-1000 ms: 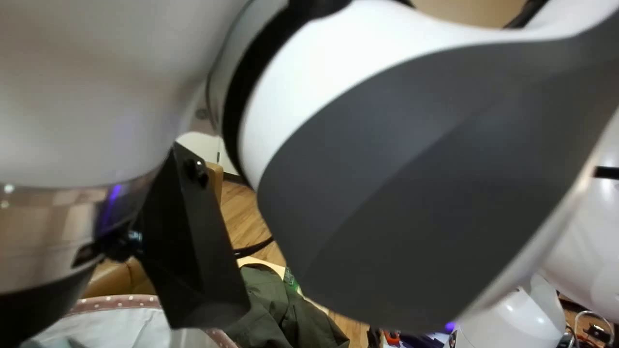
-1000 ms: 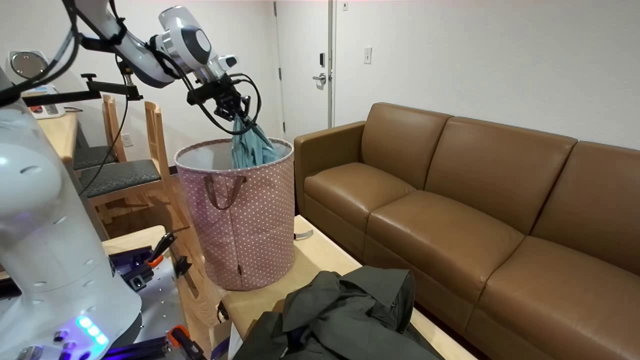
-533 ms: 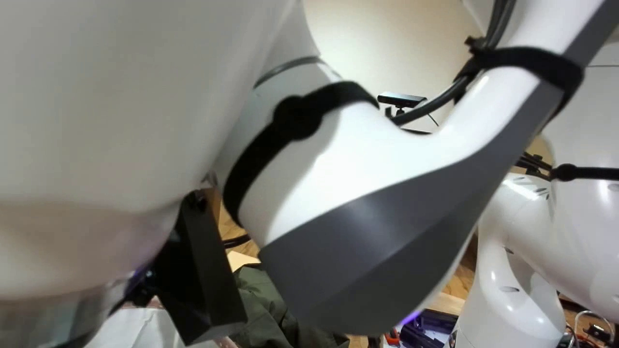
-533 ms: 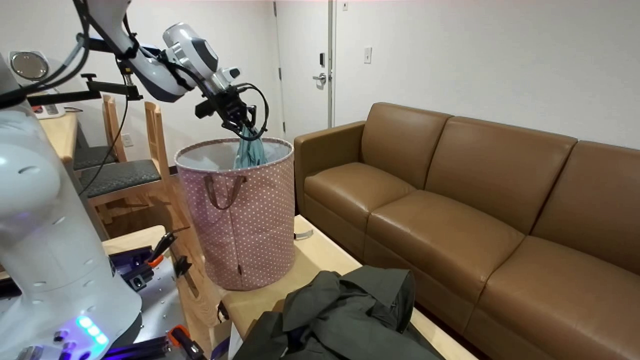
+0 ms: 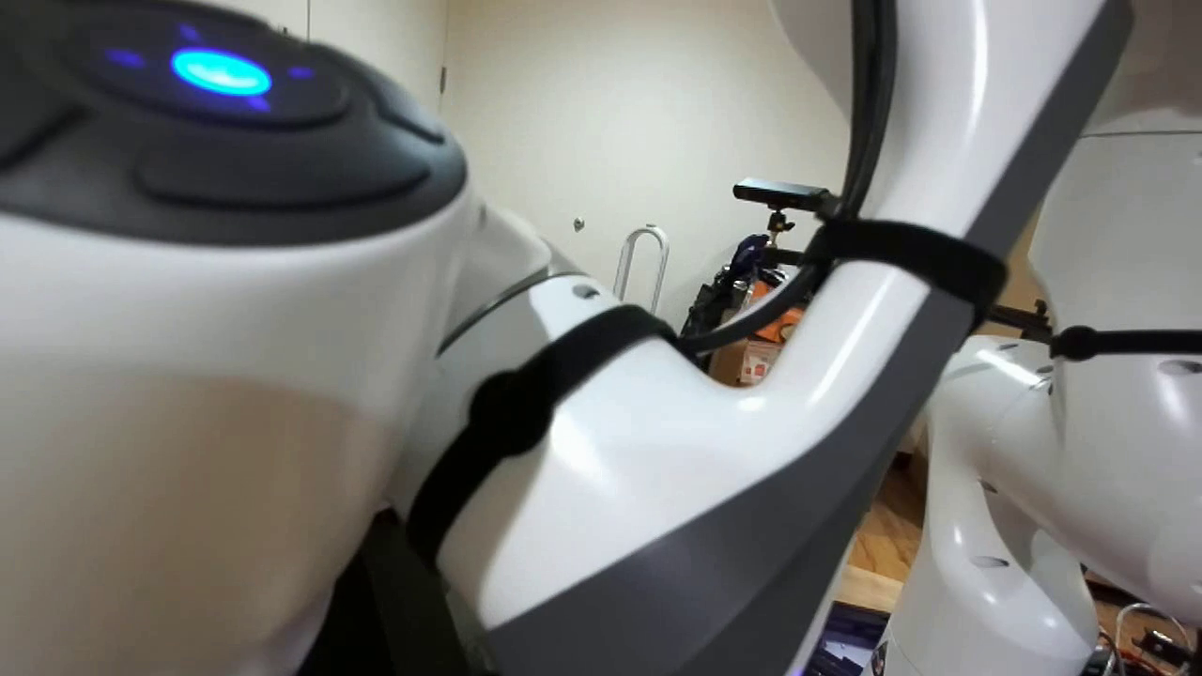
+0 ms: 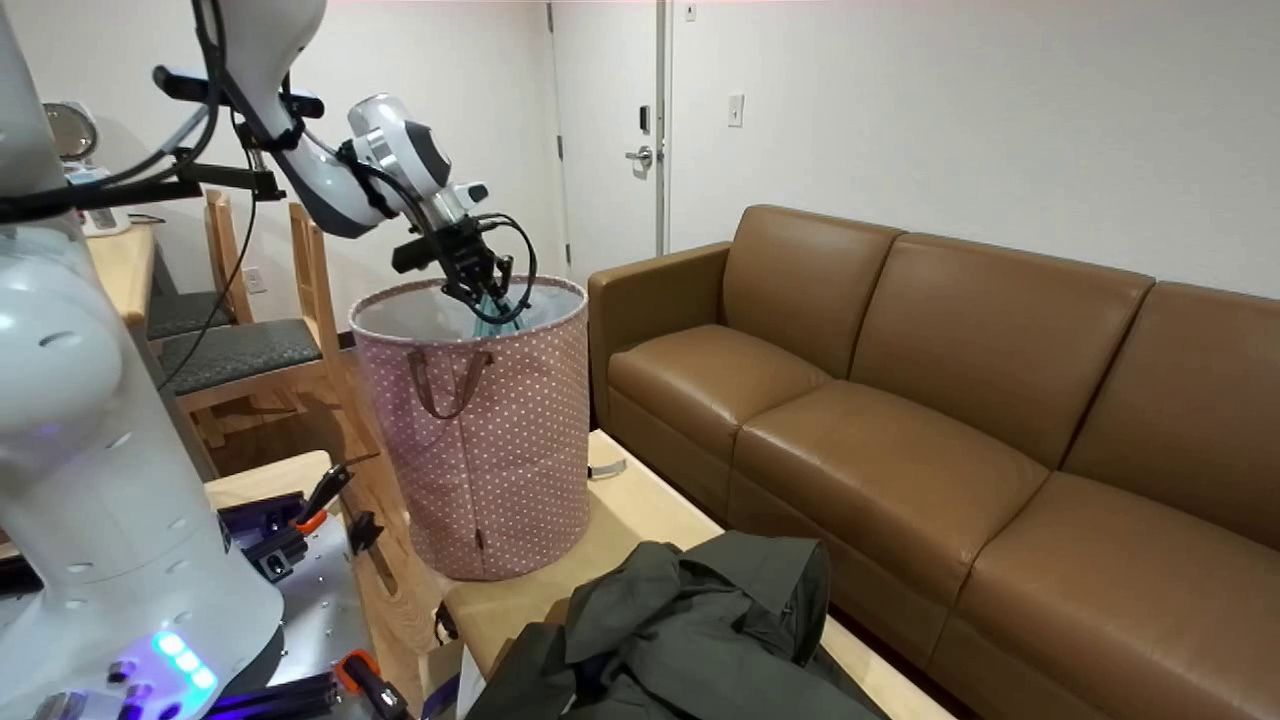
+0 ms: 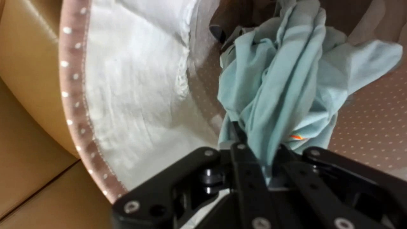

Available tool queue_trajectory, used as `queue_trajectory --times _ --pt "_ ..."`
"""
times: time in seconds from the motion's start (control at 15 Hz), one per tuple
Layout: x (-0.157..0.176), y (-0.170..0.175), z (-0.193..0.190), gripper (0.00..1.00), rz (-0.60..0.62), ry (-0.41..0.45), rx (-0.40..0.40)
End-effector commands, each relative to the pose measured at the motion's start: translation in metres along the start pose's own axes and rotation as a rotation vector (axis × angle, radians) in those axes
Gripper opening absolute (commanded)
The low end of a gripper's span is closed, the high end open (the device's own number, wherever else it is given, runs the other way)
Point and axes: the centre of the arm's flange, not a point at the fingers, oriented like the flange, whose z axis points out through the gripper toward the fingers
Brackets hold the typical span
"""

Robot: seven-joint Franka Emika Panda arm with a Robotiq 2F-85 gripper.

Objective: Put the blue shirt in the laundry bag

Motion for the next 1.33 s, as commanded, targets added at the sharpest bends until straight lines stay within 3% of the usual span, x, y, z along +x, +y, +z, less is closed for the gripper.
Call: queue_trajectory --times 0.0,0.2,0.47,0.53,0.87,1.27 --pt "0.015 -0.014 0.013 0.02 0.043 -0.030 0.071" --pt "0.026 -0.027 0.024 0.02 0.094 -0.043 0.137" --pt "0.041 -0.041 0.034 0.02 0.149 -0.032 0.159" --pt "0.044 -0.043 0.037 0.30 0.172 -0.039 0.139" --pt "0.048 -0.039 0.039 0.57 0.291 -0.038 0.100" --pt "0.060 -0.005 0.008 0.97 0.501 -0.001 0.051"
